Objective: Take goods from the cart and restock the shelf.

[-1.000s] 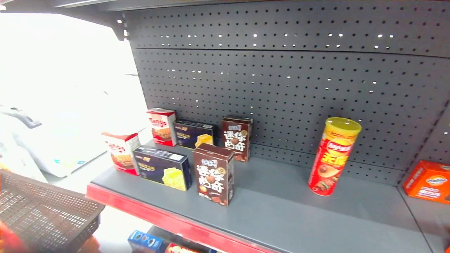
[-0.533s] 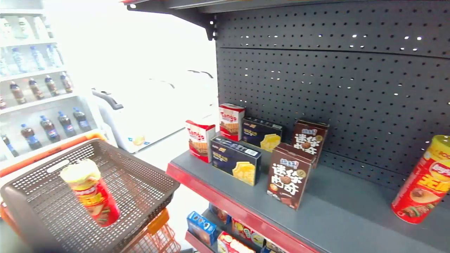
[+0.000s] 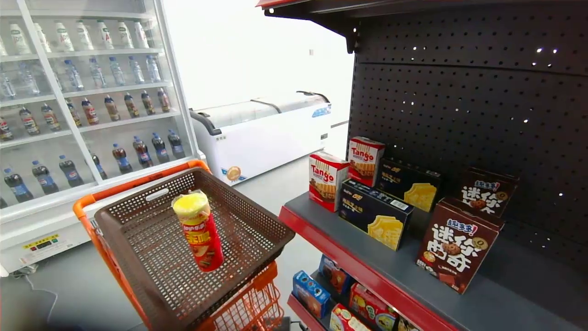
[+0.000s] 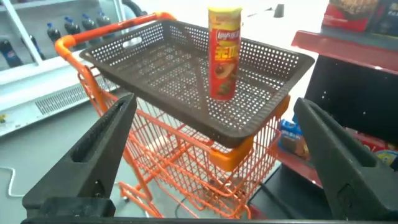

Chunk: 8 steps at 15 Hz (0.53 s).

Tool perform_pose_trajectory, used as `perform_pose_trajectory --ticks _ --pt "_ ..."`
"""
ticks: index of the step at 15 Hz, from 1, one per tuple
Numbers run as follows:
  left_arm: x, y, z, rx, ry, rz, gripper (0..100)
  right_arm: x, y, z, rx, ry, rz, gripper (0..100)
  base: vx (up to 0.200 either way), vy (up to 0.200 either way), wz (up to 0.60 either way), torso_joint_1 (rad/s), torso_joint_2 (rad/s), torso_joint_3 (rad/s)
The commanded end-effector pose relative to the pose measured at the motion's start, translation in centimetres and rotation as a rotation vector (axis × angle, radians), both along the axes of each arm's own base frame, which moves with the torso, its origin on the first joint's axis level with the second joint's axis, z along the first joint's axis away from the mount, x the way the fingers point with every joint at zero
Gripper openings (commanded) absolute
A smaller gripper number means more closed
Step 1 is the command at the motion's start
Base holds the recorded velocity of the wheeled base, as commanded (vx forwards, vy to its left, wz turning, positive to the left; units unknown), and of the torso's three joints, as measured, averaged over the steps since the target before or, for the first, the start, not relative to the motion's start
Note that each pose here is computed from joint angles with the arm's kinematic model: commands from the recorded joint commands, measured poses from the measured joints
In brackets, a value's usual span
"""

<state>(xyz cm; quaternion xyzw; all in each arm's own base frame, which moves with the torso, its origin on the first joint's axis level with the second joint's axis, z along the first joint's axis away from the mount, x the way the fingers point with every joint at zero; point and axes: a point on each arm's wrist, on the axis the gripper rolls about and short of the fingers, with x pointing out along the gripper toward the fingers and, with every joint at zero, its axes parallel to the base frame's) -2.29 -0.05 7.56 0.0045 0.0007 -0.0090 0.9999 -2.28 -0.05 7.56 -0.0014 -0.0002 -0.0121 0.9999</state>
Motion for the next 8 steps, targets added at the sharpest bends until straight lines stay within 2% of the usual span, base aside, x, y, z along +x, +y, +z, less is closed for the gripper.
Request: perform_pose_trajectory --ticks 1,2,3,4,6,7,8 --pt "-0.3 0.0 0.9 0.025 -0.028 -0.018 100 0.0 0.0 0.0 0.000 0.000 0.000 100 0.000 0.000 0.00 0.000 0.00 0.000" --pt "-0.3 0.0 1.9 0.037 -0.027 -0.040 100 0.0 0.0 0.0 0.000 0.000 0.000 100 0.000 0.000 0.00 0.000 0.00 0.000" --pt "0.0 0.0 3.3 0.040 0.016 -0.067 100 0.0 0.0 0.0 0.000 -0.001 0.000 100 0.000 0.000 0.00 0.000 0.00 0.000" --pt "0.9 0.0 6.3 0.043 0.071 -0.109 100 0.0 0.0 0.0 0.000 -0.001 0.000 100 0.000 0.000 0.00 0.000 0.00 0.000" --pt "2.2 -0.1 7.5 0.072 0.132 -0.097 100 0.0 0.0 0.0 0.000 0.000 0.000 100 0.000 0.000 0.00 0.000 0.00 0.000" --pt "3.2 -0.1 7.9 0.092 0.184 -0.105 100 0.0 0.0 0.0 0.000 -0.001 0.000 100 0.000 0.000 0.00 0.000 0.00 0.000" --pt "4.5 -0.2 8.7 0.087 0.235 -0.111 100 0.0 0.0 0.0 0.000 -0.001 0.000 100 0.000 0.000 0.00 0.000 0.00 0.000"
